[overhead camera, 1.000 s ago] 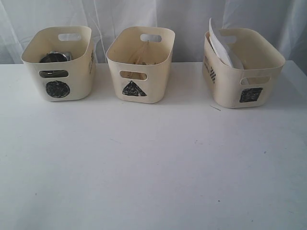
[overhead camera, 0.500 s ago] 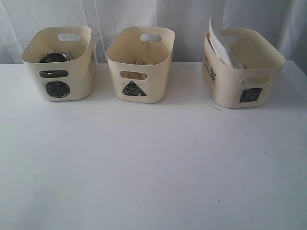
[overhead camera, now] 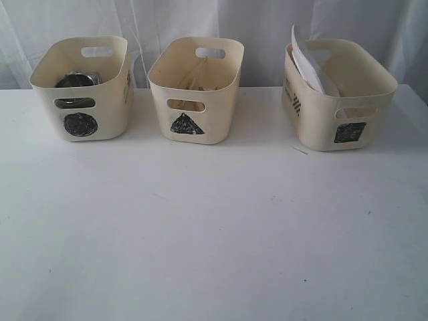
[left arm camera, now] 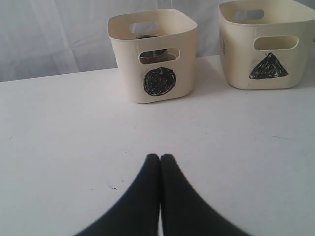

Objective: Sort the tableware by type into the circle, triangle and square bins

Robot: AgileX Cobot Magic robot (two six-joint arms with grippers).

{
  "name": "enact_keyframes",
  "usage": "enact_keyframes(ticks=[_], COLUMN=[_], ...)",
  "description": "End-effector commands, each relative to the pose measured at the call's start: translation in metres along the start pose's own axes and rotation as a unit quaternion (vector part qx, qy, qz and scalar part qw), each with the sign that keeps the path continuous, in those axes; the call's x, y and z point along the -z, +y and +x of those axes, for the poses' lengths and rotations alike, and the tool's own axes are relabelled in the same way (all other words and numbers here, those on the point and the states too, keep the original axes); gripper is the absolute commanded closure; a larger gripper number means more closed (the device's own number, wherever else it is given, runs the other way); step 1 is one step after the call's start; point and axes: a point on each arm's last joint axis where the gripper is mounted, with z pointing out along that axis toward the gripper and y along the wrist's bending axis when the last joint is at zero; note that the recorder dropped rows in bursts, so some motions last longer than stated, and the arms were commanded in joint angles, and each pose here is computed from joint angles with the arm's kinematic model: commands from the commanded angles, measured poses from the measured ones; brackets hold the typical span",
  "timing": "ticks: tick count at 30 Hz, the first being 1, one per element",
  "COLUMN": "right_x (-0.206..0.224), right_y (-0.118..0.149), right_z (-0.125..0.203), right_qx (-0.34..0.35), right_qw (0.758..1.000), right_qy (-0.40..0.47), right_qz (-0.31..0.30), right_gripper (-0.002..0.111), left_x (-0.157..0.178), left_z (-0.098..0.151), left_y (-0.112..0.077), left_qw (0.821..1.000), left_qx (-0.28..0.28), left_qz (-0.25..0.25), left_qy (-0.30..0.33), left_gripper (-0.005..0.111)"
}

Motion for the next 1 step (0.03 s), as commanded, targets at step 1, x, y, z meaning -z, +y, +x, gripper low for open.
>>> enact_keyframes(ticks=[1], right_x=[0.0000], right_y=[0.0000], right_z=[0.0016], right_qx=[-0.005], right_qw=[1.000], right_qy=[-0.001], right_qz=[0.002], right_gripper=[0.108], left_x=[0.0000], left_z=[0.0010], left_y=[-0.0003], left_qw=[1.000], left_qx=[0.004], left_qz=[0.002], left_qy=[0.000], left_gripper=[0.107])
